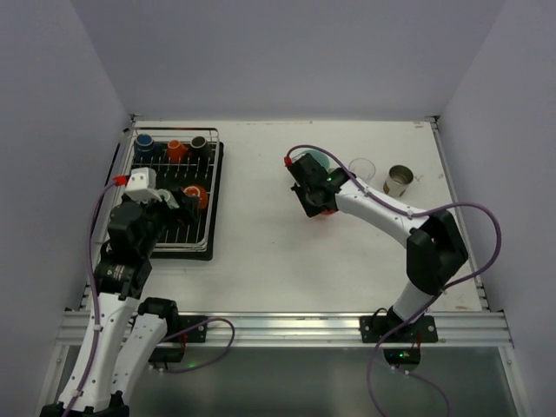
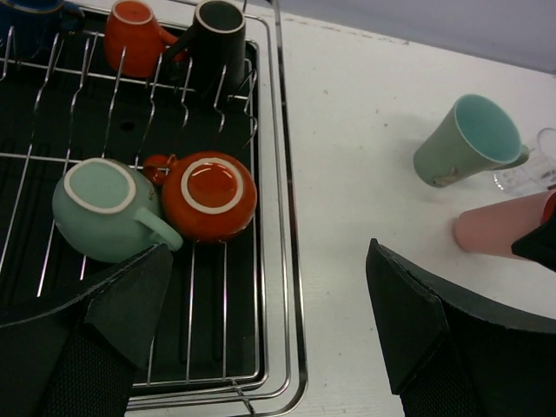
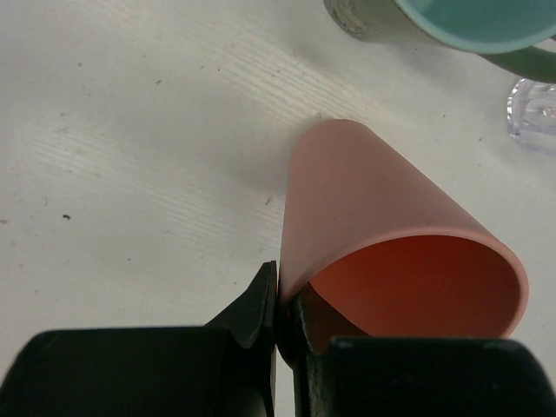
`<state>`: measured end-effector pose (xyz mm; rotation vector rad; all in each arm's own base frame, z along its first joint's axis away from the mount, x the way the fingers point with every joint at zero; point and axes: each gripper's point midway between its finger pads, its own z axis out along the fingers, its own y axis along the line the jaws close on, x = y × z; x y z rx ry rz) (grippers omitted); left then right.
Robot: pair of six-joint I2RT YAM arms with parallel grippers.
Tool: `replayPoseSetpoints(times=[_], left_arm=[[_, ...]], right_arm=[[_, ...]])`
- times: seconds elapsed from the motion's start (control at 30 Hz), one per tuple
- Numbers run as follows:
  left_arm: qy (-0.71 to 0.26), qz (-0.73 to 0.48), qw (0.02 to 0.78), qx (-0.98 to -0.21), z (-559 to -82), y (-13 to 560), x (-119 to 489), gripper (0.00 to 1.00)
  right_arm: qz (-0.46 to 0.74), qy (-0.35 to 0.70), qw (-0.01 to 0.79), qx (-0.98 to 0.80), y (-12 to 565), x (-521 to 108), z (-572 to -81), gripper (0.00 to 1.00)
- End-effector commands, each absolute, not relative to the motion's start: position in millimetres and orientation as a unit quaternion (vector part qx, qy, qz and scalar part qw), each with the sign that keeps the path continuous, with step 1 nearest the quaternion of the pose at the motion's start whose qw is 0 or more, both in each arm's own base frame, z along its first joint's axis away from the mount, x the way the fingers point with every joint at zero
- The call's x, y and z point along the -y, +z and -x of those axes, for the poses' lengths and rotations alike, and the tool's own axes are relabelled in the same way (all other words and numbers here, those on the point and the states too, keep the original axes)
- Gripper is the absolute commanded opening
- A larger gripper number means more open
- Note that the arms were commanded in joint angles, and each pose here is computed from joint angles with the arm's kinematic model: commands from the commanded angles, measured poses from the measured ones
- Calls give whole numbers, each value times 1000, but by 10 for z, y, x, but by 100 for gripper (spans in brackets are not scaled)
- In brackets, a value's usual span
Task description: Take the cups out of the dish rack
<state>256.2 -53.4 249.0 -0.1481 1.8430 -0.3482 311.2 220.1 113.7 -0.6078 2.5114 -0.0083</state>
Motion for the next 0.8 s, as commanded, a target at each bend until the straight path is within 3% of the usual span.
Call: replayPoseSetpoints(times=[0.0,0.23,0.5,0.77], left_arm=[[-106,75,584,-801,-2569,2329,382,100],[-82,91,584,-803,-2599,2288,288,100],[-73,99,579,-806,-2603,2260,249,100],[-66,109,571,-811,-2618,2225,225,100]], right_arm=[[247,-66,284,-924,1288,-2061,-3269,0],[269,-57,262,-925,1086,-2236,-3314,2],[291,2,271,-918,1300,-2431,-3242,3],[320,29,237,-917,1170,-2555,-3183,9]])
